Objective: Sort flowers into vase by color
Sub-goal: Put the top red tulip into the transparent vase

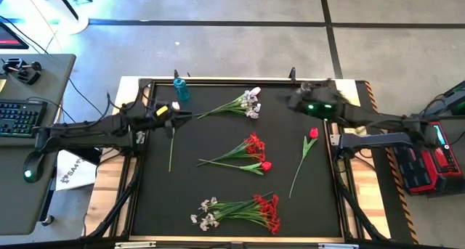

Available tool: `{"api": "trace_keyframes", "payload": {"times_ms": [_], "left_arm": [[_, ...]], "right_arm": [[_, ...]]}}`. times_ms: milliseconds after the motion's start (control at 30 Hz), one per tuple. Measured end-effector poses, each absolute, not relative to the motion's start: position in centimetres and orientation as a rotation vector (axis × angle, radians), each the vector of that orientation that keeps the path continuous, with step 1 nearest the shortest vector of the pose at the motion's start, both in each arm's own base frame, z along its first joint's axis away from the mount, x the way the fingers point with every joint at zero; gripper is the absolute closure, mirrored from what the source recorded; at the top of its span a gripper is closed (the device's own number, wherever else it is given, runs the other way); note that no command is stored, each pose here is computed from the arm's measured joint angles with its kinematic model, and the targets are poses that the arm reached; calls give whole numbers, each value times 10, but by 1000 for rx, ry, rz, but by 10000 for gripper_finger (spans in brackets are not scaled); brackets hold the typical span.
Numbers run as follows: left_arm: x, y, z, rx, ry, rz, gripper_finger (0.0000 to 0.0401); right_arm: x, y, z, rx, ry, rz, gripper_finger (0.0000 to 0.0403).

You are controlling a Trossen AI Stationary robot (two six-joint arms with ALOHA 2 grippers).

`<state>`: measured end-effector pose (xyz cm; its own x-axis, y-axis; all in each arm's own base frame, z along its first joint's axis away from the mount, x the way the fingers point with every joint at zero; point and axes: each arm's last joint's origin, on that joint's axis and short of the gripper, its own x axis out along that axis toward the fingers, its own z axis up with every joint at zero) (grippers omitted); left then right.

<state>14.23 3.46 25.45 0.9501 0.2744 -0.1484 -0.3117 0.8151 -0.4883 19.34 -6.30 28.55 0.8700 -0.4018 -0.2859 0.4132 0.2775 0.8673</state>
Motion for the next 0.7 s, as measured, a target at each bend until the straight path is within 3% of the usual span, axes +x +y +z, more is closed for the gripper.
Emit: {"api": "trace_keyframes", "payload": {"times_ms": [200, 300, 533, 700], "left_arm": [[152, 39, 278, -436, 102, 323, 301], [158, 40, 284, -417, 110, 319, 301], [170, 41, 269, -421, 239, 320, 301], [178, 42, 252, -440, 384, 348, 301]], "right_arm": [[197, -55, 255, 1177, 535, -699, 399], [193, -48, 247, 1231, 727, -772, 377], [182, -29, 229, 1402, 1041, -954, 247], [183, -21, 218, 1407, 1140, -1067, 167]]}}
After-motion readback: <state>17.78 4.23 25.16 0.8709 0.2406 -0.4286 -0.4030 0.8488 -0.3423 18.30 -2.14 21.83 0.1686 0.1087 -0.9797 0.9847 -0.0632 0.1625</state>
